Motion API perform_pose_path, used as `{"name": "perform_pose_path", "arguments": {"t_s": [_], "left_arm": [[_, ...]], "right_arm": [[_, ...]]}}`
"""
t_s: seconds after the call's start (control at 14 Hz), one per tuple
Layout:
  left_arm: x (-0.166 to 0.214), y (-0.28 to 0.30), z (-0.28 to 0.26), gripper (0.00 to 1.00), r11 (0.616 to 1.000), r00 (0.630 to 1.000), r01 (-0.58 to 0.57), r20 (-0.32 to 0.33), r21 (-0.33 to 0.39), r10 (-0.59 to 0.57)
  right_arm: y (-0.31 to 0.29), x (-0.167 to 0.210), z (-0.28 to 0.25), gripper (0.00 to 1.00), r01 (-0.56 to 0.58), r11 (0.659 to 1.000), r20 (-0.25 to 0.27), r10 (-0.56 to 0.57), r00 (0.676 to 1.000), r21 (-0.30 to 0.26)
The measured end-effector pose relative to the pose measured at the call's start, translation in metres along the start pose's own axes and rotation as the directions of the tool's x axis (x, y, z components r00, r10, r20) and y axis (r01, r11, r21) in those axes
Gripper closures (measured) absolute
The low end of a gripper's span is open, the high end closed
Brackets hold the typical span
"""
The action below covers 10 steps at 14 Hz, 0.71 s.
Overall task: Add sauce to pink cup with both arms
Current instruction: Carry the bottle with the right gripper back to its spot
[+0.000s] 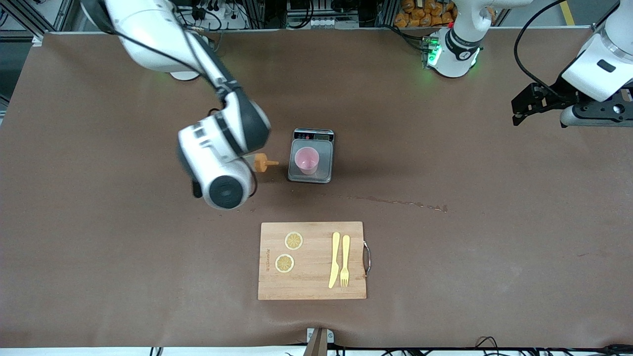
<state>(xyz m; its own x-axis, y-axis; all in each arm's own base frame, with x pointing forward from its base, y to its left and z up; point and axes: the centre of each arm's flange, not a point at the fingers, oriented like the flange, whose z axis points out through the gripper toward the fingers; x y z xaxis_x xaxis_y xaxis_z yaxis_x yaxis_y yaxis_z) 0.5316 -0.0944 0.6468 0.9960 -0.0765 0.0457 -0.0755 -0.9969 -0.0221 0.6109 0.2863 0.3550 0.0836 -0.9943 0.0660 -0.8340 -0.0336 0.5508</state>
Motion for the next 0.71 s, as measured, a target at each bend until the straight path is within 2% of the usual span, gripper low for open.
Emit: {"name": "perform_pose_path", "arguments": {"t_s": [0.14,0.36,0.5,0.71], "left_arm": [[-0.001,0.0,-0.001,0.0,1.0,1.0,0.0,0.003,0.0,0.0],[-0.003,0.001,0.002,0.0,1.0,1.0,-0.002,0.029,0.003,0.002],[-0.006,0.001,0.003,0.0,1.0,0.999,-0.002,0.05,0.005,0.002],[-0.007,0.0,0.004,0.0,1.0,0.998,-0.002,0.058,0.006,0.002]], "right_arm": [[-0.006,0.045,-0.018,0.59,0.072,0.997,0.138,-0.071,0.988,0.0],[-0.022,0.103,-0.028,0.59,0.156,0.987,0.327,-0.16,0.931,0.039],[-0.03,0.146,-0.032,0.59,0.214,0.973,0.426,-0.231,0.874,0.089],[-0.036,0.225,-0.027,0.59,0.28,0.945,0.553,-0.325,0.767,0.167]]}}
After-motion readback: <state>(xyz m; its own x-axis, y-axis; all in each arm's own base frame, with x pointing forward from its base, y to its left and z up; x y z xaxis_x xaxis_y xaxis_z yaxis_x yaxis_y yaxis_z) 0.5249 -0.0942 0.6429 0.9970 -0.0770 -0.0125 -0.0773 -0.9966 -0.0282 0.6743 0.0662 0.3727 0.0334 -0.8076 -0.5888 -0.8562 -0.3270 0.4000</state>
